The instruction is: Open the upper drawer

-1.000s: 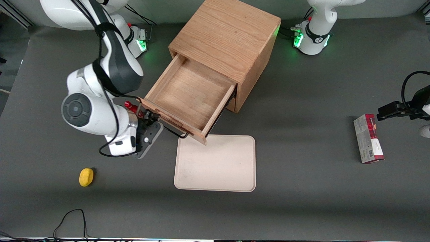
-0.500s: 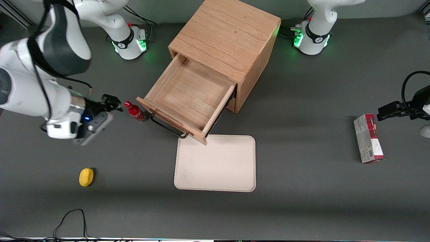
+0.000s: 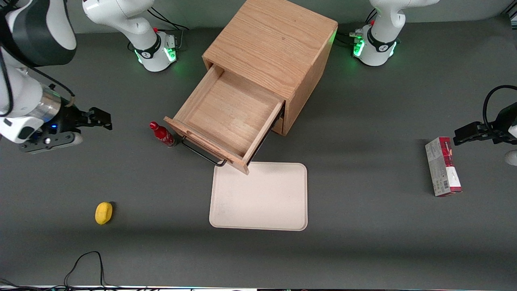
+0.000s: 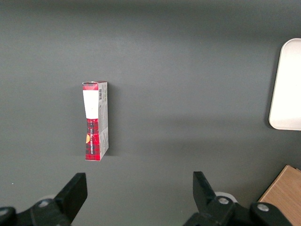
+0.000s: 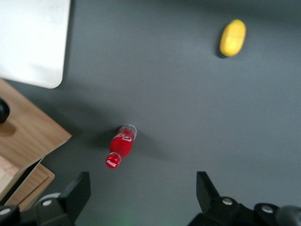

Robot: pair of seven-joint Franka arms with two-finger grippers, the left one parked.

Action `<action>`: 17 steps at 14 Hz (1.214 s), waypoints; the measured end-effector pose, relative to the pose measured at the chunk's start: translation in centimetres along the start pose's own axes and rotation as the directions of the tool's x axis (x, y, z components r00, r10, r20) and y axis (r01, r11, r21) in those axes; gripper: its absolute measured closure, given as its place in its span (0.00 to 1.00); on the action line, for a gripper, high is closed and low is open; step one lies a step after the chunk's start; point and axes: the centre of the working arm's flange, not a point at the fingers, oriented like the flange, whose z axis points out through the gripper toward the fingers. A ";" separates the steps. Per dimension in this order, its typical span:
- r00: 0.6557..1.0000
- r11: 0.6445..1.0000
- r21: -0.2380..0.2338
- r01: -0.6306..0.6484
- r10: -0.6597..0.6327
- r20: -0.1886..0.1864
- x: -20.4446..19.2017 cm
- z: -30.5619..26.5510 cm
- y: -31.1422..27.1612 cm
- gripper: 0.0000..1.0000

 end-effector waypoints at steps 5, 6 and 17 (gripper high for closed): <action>0.999 0.999 0.028 -0.023 0.024 -0.022 0.0 -1.1 -0.1 0.00; 0.999 0.999 0.044 -0.026 0.027 -0.032 0.0 -1.5 -0.3 0.00; 0.998 0.998 0.068 -0.010 0.014 -0.062 -3.4 -1.7 0.5 0.00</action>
